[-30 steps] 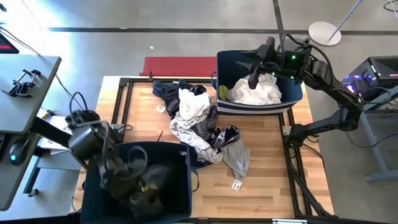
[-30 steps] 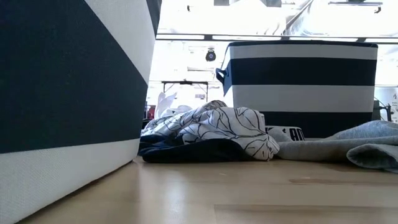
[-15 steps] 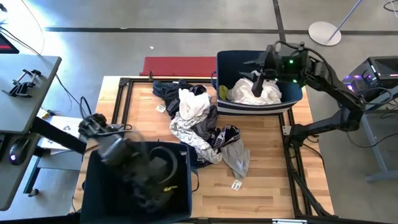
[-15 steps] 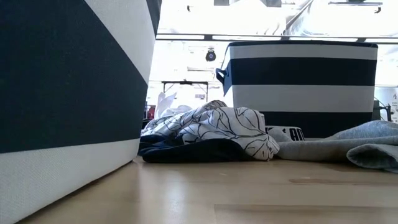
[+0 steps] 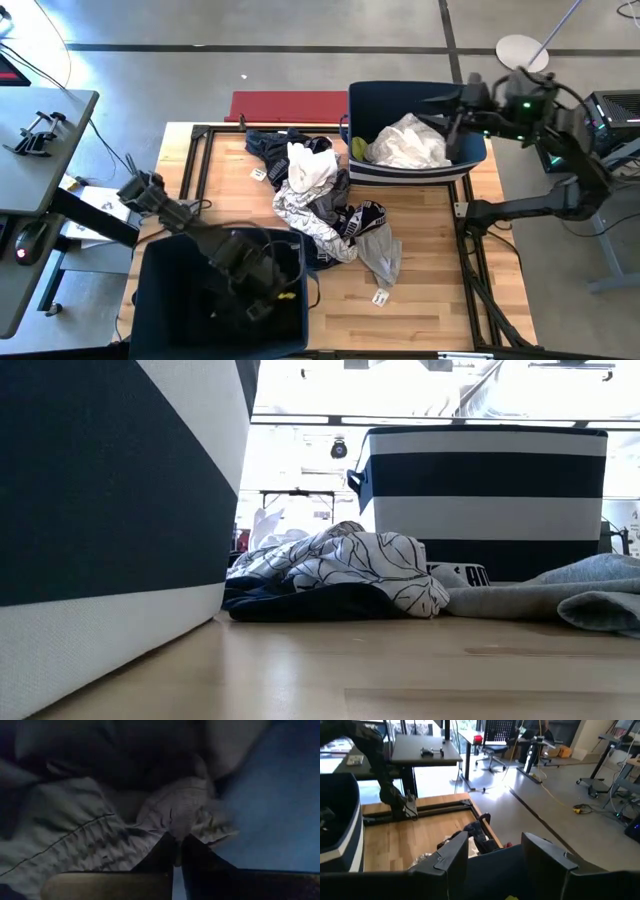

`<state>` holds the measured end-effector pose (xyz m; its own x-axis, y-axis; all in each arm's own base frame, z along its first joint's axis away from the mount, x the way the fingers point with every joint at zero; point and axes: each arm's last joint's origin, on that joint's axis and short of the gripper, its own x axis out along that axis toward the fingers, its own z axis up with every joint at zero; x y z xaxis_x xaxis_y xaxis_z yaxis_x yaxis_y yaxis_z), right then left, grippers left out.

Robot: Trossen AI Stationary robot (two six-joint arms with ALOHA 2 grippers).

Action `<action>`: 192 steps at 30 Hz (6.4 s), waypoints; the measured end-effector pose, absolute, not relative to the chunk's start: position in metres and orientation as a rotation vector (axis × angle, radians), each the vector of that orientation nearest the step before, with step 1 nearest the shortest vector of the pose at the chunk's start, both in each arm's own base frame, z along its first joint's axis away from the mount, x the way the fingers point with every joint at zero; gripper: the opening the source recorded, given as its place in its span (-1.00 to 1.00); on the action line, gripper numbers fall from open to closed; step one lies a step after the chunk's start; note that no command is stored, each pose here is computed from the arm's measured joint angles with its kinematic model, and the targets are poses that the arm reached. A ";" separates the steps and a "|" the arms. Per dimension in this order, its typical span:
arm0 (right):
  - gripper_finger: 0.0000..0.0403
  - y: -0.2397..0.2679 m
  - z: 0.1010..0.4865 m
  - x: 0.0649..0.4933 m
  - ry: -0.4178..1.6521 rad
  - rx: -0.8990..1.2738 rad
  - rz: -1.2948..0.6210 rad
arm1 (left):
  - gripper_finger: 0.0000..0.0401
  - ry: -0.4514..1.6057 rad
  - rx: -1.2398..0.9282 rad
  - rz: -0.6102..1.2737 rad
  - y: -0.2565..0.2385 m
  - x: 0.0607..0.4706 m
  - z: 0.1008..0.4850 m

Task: Sort clothes
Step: Put the gray shorts into the bottom blue laundry bin, then put the blue underwear into the bottom blue laundry bin

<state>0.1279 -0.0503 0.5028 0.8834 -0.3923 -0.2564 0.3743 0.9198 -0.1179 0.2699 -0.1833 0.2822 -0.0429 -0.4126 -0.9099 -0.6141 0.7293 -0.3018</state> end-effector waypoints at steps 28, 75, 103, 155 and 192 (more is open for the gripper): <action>-0.14 -0.061 0.486 0.170 0.396 -0.113 -0.189 | 0.06 0.780 -1.597 -0.082 -0.105 0.170 0.423; -0.94 0.009 0.151 0.352 1.236 0.161 -0.105 | 0.00 0.397 -0.532 0.087 -0.063 0.212 0.414; -1.00 0.008 0.529 0.214 0.078 0.052 -0.108 | 0.00 0.093 -0.328 -0.020 -0.074 0.259 0.426; -0.55 0.026 0.525 0.271 0.039 0.202 0.235 | -0.97 -0.271 -0.228 -0.148 -0.043 0.329 0.423; -0.04 -0.005 0.541 0.246 -0.023 -0.330 -0.278 | -1.00 0.934 -0.782 -0.086 -0.203 0.214 0.467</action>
<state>0.2456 -0.0053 0.5409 0.9618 -0.2656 0.0672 0.2729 0.9083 -0.3171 0.2137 -0.2034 0.4671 0.6119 -0.3883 -0.6890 -0.2559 0.7272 -0.6370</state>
